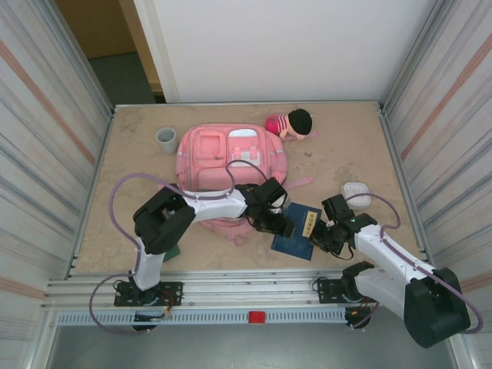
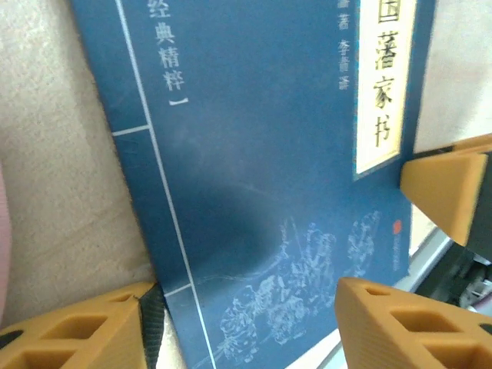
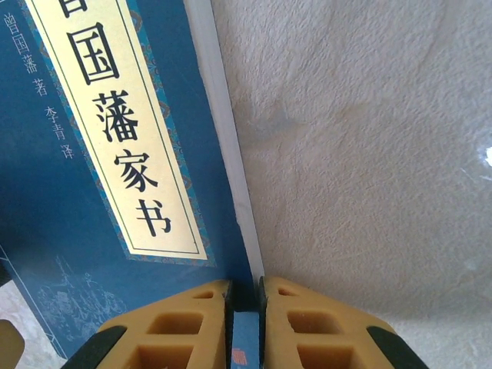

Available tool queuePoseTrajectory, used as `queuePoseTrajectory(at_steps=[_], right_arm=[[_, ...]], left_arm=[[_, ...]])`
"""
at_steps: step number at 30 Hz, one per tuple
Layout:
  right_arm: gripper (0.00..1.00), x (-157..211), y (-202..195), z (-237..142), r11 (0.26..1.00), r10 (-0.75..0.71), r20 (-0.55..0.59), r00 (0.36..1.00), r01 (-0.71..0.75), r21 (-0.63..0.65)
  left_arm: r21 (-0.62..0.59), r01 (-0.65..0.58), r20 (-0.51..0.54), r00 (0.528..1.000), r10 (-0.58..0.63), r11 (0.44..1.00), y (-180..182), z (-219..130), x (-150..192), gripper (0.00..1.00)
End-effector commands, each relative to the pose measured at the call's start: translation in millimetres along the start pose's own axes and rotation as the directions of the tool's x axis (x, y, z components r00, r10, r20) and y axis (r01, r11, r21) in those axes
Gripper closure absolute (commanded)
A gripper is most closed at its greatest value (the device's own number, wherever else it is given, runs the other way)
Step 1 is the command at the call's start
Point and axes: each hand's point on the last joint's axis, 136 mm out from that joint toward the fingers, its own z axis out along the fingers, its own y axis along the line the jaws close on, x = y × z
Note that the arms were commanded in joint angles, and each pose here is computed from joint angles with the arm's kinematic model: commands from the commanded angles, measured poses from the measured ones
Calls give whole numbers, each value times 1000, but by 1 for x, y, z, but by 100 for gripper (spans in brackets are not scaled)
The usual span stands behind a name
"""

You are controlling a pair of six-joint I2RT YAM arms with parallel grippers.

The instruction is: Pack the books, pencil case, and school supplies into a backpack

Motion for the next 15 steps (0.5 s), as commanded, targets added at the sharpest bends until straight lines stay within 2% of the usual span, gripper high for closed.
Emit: queuePoseTrajectory(at_steps=[1,7,15], right_arm=[[83,1,34,-4,987,-11,-9,1000,9,-157],[83,7,30,1,989,-7,-19,1000,4,-149],[84,8,45,7,974,-13,-17,1000,9,-226]], left_arm=[[252,-102,77,993,85,962,-69,-33,-9,39],[383,-113,152,987,58,917,-91,-65,-12,39],[415,-53,148,989,-10,908,-80,-50,-14,39]])
